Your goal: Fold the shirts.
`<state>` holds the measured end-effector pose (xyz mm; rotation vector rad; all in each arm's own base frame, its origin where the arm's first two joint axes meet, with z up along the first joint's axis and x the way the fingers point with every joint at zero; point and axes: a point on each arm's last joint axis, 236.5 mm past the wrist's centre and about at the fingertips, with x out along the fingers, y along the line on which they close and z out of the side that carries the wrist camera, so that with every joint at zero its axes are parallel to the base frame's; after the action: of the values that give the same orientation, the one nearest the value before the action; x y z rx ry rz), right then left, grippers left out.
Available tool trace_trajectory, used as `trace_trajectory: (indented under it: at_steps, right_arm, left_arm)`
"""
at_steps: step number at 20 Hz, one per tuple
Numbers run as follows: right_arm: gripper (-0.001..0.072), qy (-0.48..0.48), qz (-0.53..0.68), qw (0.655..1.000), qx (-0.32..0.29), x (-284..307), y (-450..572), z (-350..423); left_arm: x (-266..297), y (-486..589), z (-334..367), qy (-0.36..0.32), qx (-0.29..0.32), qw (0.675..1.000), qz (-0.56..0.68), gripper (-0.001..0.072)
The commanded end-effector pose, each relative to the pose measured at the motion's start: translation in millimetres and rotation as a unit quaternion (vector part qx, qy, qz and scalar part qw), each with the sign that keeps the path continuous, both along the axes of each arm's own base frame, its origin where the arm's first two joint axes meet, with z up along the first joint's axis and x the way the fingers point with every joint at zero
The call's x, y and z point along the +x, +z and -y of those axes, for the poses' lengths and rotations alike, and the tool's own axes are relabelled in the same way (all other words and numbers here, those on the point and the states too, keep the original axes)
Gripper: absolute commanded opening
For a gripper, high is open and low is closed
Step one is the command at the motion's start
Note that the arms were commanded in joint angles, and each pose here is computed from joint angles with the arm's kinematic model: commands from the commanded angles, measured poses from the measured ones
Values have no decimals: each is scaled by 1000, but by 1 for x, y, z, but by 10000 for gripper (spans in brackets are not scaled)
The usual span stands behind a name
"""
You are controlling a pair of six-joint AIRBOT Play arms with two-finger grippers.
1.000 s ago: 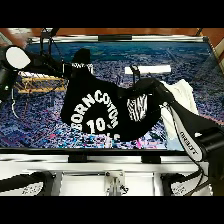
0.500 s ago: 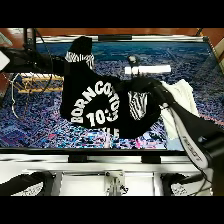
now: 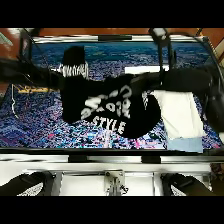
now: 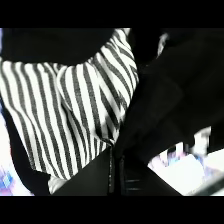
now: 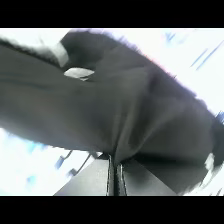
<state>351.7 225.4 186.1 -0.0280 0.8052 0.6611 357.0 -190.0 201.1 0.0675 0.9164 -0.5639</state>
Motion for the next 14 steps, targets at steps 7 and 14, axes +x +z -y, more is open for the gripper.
trace_trajectory:
  at_steps: [7,14]
  right_arm:
    - [79,-32,-220,952,-208,-183,-161,24]
    - [423,-41,-204,946,-250,-194,-163,42]
  left_arm:
    - [-123,-206,-27,87,99,953,-274,59]
    - [-108,-187,-47,117,94,960,-237,710]
